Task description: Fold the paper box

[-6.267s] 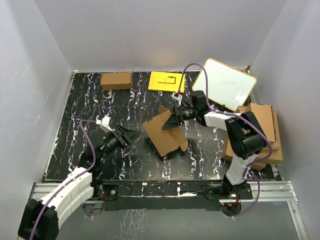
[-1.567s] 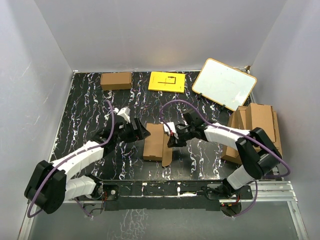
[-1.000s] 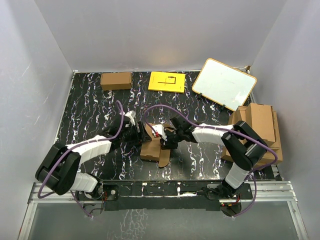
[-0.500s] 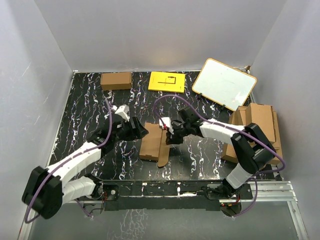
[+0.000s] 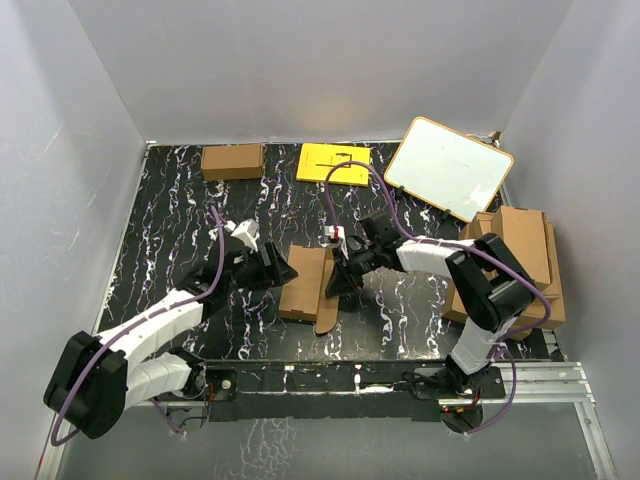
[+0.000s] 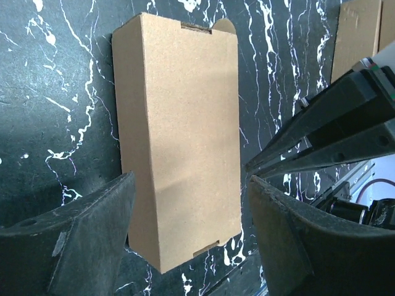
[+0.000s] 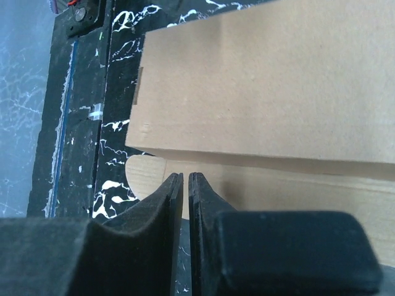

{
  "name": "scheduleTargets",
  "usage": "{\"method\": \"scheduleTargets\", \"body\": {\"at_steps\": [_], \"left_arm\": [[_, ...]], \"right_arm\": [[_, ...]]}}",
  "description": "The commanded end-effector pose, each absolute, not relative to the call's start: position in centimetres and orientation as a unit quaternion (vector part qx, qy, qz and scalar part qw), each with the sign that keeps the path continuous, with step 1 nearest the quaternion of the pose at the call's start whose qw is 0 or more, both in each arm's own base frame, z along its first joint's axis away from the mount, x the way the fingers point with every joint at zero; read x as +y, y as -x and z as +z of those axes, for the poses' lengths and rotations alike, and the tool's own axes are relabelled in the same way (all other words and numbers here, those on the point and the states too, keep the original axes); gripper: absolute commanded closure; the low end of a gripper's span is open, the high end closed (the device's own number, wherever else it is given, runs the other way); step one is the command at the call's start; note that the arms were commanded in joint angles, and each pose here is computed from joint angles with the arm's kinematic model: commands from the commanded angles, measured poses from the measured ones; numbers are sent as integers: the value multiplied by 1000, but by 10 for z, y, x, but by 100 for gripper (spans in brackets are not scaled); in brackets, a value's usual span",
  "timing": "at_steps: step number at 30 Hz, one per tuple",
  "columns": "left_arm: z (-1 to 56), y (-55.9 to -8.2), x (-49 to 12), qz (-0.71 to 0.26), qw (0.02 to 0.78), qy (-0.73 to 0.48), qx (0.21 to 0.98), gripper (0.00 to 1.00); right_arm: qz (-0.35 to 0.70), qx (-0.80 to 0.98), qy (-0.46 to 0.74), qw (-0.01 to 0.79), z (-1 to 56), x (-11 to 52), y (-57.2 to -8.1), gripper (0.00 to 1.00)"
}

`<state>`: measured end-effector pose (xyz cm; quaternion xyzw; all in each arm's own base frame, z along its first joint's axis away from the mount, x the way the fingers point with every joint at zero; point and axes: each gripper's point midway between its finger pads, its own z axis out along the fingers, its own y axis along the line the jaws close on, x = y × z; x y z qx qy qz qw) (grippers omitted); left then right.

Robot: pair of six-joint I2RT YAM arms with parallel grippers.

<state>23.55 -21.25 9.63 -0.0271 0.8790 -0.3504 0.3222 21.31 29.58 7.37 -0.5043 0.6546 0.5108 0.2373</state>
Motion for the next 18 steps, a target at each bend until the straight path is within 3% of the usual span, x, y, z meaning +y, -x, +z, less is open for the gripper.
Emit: {"method": "scheduleTargets", "body": {"at_steps": [1, 13, 18], "left_arm": [[94, -236, -219, -364, 312, 20, 877, 30], [59, -231, -225, -357, 260, 24, 897, 32], [66, -238, -219, -342, 282, 23, 896, 32]], "right_arm": [[534, 662, 474, 227, 72, 303, -220, 87], [547, 700, 418, 192, 49, 311, -230, 90], [529, 704, 425, 210, 54, 305, -244, 89]]}}
